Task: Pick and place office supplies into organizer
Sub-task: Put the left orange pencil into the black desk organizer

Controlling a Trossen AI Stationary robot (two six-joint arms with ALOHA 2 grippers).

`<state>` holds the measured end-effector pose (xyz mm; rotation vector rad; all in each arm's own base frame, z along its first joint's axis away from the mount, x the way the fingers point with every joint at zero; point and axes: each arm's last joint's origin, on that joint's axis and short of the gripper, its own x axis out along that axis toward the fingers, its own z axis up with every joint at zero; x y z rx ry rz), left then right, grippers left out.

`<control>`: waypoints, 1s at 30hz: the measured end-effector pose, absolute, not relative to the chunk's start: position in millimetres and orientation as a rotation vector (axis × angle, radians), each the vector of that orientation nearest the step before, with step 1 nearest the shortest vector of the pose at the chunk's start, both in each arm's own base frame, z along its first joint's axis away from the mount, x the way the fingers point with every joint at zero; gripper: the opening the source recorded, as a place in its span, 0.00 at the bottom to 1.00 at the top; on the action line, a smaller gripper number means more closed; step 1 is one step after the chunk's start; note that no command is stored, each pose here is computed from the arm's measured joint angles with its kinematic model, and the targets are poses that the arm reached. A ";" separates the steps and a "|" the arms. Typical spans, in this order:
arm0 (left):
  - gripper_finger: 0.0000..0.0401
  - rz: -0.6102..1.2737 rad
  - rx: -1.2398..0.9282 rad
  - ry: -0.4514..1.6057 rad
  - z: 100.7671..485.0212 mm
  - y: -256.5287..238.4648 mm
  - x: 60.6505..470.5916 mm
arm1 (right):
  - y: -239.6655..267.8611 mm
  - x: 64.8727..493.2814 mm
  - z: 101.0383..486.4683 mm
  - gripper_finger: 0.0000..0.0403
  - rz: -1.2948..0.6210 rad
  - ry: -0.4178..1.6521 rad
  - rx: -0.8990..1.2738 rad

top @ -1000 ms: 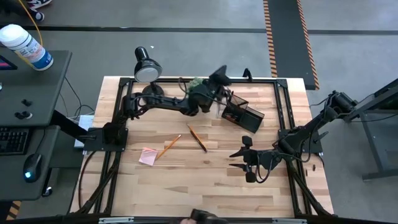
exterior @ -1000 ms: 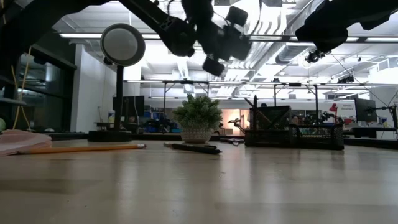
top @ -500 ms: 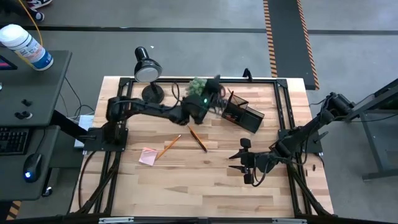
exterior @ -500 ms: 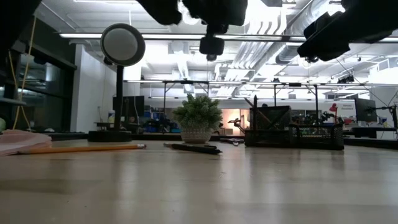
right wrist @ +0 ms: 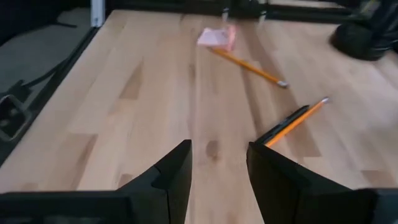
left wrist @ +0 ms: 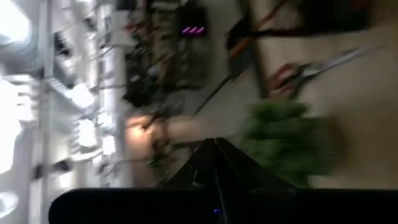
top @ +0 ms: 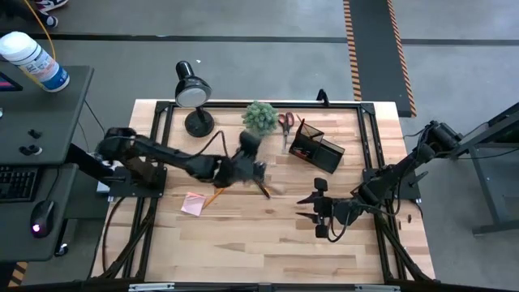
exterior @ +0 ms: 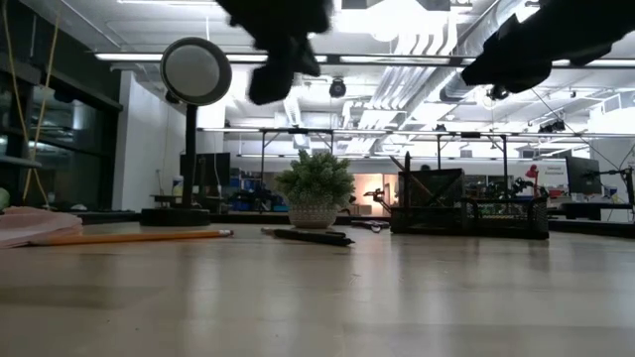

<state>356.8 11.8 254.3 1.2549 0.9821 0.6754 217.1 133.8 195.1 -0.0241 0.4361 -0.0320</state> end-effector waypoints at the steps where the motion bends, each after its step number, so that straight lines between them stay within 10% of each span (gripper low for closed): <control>1: 0.01 0.637 1.213 0.966 253.3 4.7 351.3 | 133.2 217.7 195.8 0.36 -0.050 0.423 -0.022; 17: 0.00 -0.043 0.501 1.181 230.0 -43.9 293.6 | 102.5 274.7 161.6 0.36 -0.112 0.330 0.066; 30: 0.00 -0.140 0.396 1.176 182.1 -44.5 276.2 | 102.8 301.9 131.7 0.36 -0.185 0.335 0.063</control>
